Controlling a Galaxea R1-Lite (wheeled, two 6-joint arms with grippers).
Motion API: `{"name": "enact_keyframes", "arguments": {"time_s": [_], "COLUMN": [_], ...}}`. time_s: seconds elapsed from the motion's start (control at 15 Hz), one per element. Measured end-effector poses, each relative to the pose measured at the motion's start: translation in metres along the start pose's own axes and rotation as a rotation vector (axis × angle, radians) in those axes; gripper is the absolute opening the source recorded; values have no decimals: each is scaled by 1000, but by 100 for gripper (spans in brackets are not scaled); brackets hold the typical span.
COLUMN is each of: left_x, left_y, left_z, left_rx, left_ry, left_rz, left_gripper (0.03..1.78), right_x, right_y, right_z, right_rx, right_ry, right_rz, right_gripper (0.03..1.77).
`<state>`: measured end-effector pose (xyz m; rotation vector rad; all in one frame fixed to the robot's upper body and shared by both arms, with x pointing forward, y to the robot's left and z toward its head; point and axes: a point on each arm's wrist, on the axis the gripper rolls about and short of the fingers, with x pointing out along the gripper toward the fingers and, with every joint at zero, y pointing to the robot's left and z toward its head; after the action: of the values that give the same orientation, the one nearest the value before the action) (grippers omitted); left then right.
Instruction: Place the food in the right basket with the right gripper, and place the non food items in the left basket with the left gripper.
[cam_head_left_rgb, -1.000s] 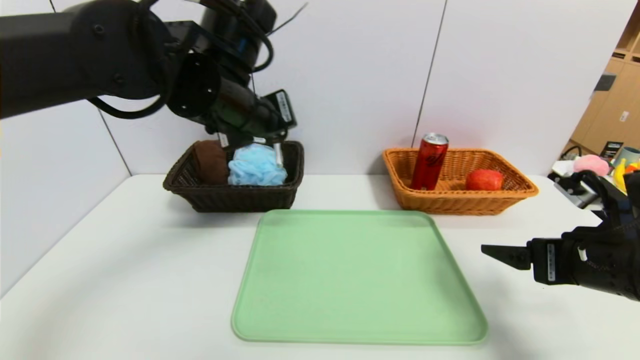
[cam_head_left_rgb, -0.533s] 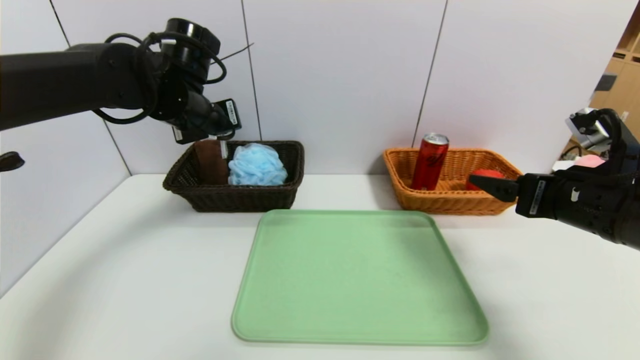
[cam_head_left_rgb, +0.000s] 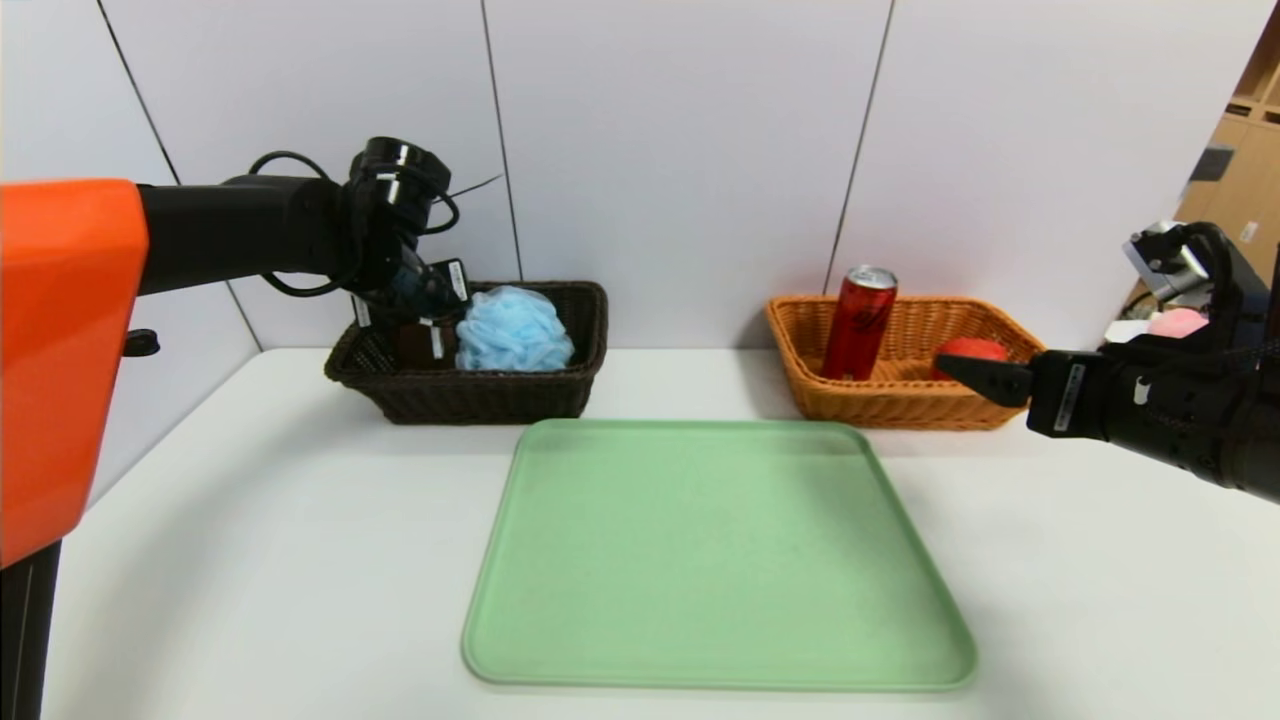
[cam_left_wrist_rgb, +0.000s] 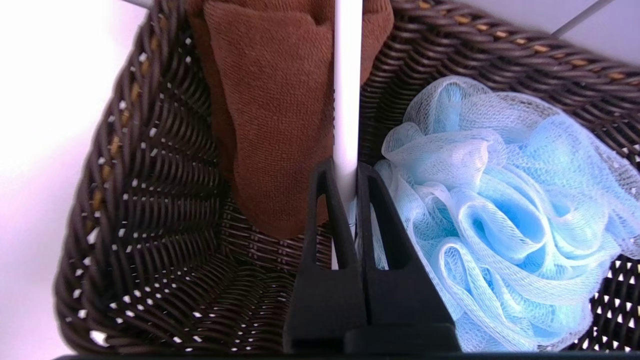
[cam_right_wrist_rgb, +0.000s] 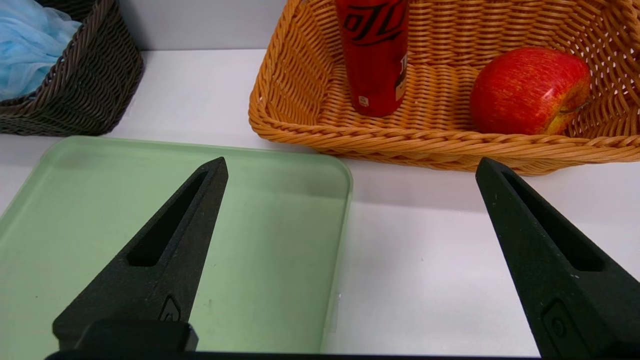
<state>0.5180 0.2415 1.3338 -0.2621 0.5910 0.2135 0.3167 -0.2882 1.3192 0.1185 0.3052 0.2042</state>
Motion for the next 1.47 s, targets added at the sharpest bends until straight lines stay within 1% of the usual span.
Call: {"name": "enact_keyframes", "arguments": {"time_s": [0.07, 0.13, 0.27, 0.4, 0.53, 0.67, 0.8, 0.93, 1.0, 1.07, 1.13, 1.2, 1.27, 1.4, 1.47], "left_x": [2, 3, 5, 4, -3, -25, -61, -111, -140, -169, -196, -218, -243, -279, -296], "left_y": [0, 0, 0, 0, 1, 2, 4, 10, 14, 20, 28, 36, 48, 77, 95], "left_z": [-1, -2, -3, -2, 3, 16, 35, 57, 67, 75, 79, 78, 72, 51, 37], "left_rx": [1, 2, 4, 6, 5, 31, 98, 195, 239, 264, 271, 272, 273, 274, 268], "left_ry": [5, 8, 11, 9, -8, -66, -154, -285, -364, -443, -494, -521, -528, -503, -492], "left_rz": [3, 5, 3, 2, -7, -39, -97, -174, -213, -238, -250, -257, -256, -218, -185], "left_gripper": [5, 13, 49, 77, 97, 114, 127, 137, 141, 145, 148, 150, 153, 157, 158], "right_x": [0, 0, 0, 0, 0, -1, 0, 0, -2, -6, -11, -18, -29, -53, -65], "right_y": [0, 0, 0, 0, 1, -1, -6, -12, -13, -13, -13, -12, -11, -10, -11], "right_z": [-1, -1, -2, -2, -2, 4, 18, 43, 57, 71, 81, 87, 90, 88, 86], "right_rx": [-1, -1, -1, -2, -14, -37, -75, -135, -159, -174, -182, -187, -190, -186, -182], "right_ry": [3, 6, 10, 11, 9, -6, -32, -38, -28, -13, 27, 77, 146, 257, 279], "right_rz": [1, 1, 0, 0, 0, -11, -46, -108, -137, -159, -173, -181, -189, -222, -260], "right_gripper": [171, 171, 171, 171, 171, 171, 171, 171, 171, 171, 171, 171, 171, 171, 171]}}
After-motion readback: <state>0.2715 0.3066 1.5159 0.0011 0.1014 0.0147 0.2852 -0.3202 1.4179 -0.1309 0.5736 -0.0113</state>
